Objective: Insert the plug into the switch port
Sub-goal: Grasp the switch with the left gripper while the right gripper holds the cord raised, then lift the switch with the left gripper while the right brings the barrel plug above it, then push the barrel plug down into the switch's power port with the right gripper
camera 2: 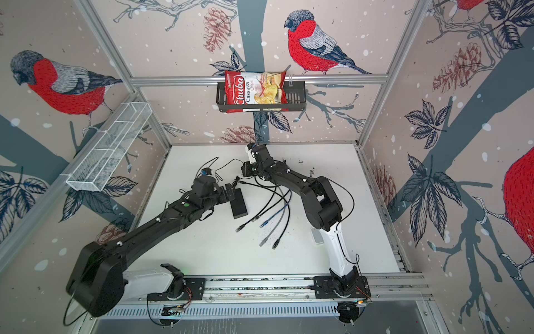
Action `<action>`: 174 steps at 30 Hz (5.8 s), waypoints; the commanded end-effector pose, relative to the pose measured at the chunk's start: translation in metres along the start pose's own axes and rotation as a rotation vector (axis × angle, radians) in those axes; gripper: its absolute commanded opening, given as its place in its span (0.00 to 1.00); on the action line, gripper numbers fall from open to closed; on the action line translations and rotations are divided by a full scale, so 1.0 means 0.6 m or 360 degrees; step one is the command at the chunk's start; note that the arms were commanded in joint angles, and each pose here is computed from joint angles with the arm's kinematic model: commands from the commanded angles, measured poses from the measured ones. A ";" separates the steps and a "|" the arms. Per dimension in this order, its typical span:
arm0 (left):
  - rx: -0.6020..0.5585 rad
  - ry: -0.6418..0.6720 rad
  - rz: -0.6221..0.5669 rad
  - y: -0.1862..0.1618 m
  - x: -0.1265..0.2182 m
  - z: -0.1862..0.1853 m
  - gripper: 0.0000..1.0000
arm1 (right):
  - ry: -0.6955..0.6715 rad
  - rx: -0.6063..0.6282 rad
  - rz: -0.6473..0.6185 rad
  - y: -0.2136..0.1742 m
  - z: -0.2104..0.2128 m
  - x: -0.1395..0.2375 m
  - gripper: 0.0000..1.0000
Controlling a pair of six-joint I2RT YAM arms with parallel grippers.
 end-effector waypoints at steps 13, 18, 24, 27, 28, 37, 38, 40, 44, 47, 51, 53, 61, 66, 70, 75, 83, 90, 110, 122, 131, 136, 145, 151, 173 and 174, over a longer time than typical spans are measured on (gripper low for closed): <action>0.0022 0.0349 0.0551 -0.072 -0.085 -0.017 0.98 | -0.0191 0.0044 -0.0007 0.006 -0.102 0.012 0.02; 0.0015 0.0395 0.0621 -0.081 -0.115 -0.020 0.98 | -0.0176 0.0019 -0.0004 0.001 -0.122 0.018 0.02; -0.0042 0.0500 0.0690 -0.088 -0.146 -0.013 0.97 | -0.0162 -0.0006 -0.0013 -0.002 -0.140 0.028 0.02; -0.0063 0.0556 0.0724 -0.091 -0.161 -0.005 0.97 | -0.0166 -0.0011 -0.0018 -0.005 -0.147 0.032 0.02; -0.0058 0.0559 0.0732 -0.093 -0.166 -0.003 0.97 | -0.0167 -0.0013 -0.0014 -0.007 -0.149 0.032 0.02; -0.0007 0.0500 0.0775 -0.102 -0.186 0.005 0.85 | -0.0145 -0.0038 0.0002 -0.020 -0.154 0.030 0.02; -0.0007 0.0491 0.0776 -0.103 -0.188 0.004 0.84 | -0.0146 -0.0037 0.0000 -0.020 -0.154 0.030 0.02; -0.0008 0.0470 0.0777 -0.106 -0.189 0.002 0.78 | -0.0145 -0.0038 0.0000 -0.019 -0.154 0.031 0.02; -0.0015 0.0467 0.0771 -0.115 -0.188 0.007 0.58 | -0.0141 -0.0042 0.0002 -0.016 -0.153 0.035 0.02; -0.0035 0.0461 0.0730 -0.114 -0.184 0.010 0.48 | -0.0133 -0.0042 0.0003 -0.016 -0.151 0.039 0.02; -0.0113 0.0391 0.0545 -0.093 -0.168 0.002 0.45 | -0.0088 -0.0064 0.0024 -0.020 -0.141 0.044 0.02; -0.0171 0.0347 0.0429 -0.076 -0.156 -0.006 0.44 | -0.0062 -0.0074 0.0022 -0.021 -0.136 0.049 0.02; -0.0411 0.0168 -0.0035 -0.026 -0.085 -0.038 0.45 | 0.0026 -0.0075 0.0025 -0.020 -0.106 0.076 0.02; -0.0515 -0.0093 -0.0323 -0.021 -0.036 -0.072 0.45 | 0.0085 -0.0057 0.0011 -0.018 -0.077 0.097 0.02; -0.0556 -0.0285 -0.0612 -0.027 0.012 -0.089 0.46 | 0.0120 -0.0013 0.0000 -0.023 -0.049 0.110 0.02; -0.0600 -0.0362 -0.0793 -0.044 0.045 -0.087 0.49 | 0.0135 0.0031 -0.0044 -0.026 -0.014 0.125 0.02; -0.0728 -0.0301 -0.0908 -0.068 0.057 -0.075 0.49 | 0.0250 0.0198 -0.0133 -0.037 0.061 0.154 0.02; -0.0784 -0.0266 -0.1080 -0.066 0.078 -0.061 0.50 | 0.0468 0.0211 -0.0186 -0.048 0.123 0.194 0.02; -0.1087 -0.0303 -0.1436 -0.063 0.117 -0.076 0.50 | 0.0632 0.0330 -0.0292 -0.092 0.195 0.226 0.02; -0.1033 -0.0287 -0.1398 -0.060 0.108 -0.075 0.49 | 0.0629 0.0404 -0.0263 -0.124 0.192 0.247 0.02; -0.0995 -0.0305 -0.1331 -0.066 0.102 -0.073 0.47 | 0.0634 0.0404 -0.0322 -0.113 0.197 0.262 0.02; -0.0992 -0.0296 -0.1313 -0.070 0.097 -0.070 0.47 | 0.0663 0.0432 -0.0355 -0.099 0.211 0.266 0.02; -0.0963 -0.0254 -0.1350 -0.057 0.102 -0.067 0.46 | 0.0689 0.0437 -0.0268 -0.129 0.207 0.255 0.02; -0.0965 -0.0254 -0.1356 -0.055 0.102 -0.069 0.46 | 0.0707 0.0420 -0.0232 -0.148 0.207 0.252 0.02; -0.0810 -0.0258 -0.1505 -0.027 0.139 -0.062 0.42 | 0.0707 0.0391 -0.0185 -0.171 0.208 0.230 0.01; -0.0785 -0.0244 -0.1517 -0.022 0.141 -0.060 0.42 | 0.0706 0.0391 -0.0174 -0.176 0.207 0.229 0.01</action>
Point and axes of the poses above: each gripper's point midway between its finger pads, its own x axis back along the fingers, its own z axis along the line the jaws close on, y = z × x, the point moved 2 cm from there along x, back along the fingers, and after that the axes turned 12 degrees about -x, right-handed, at the moved point
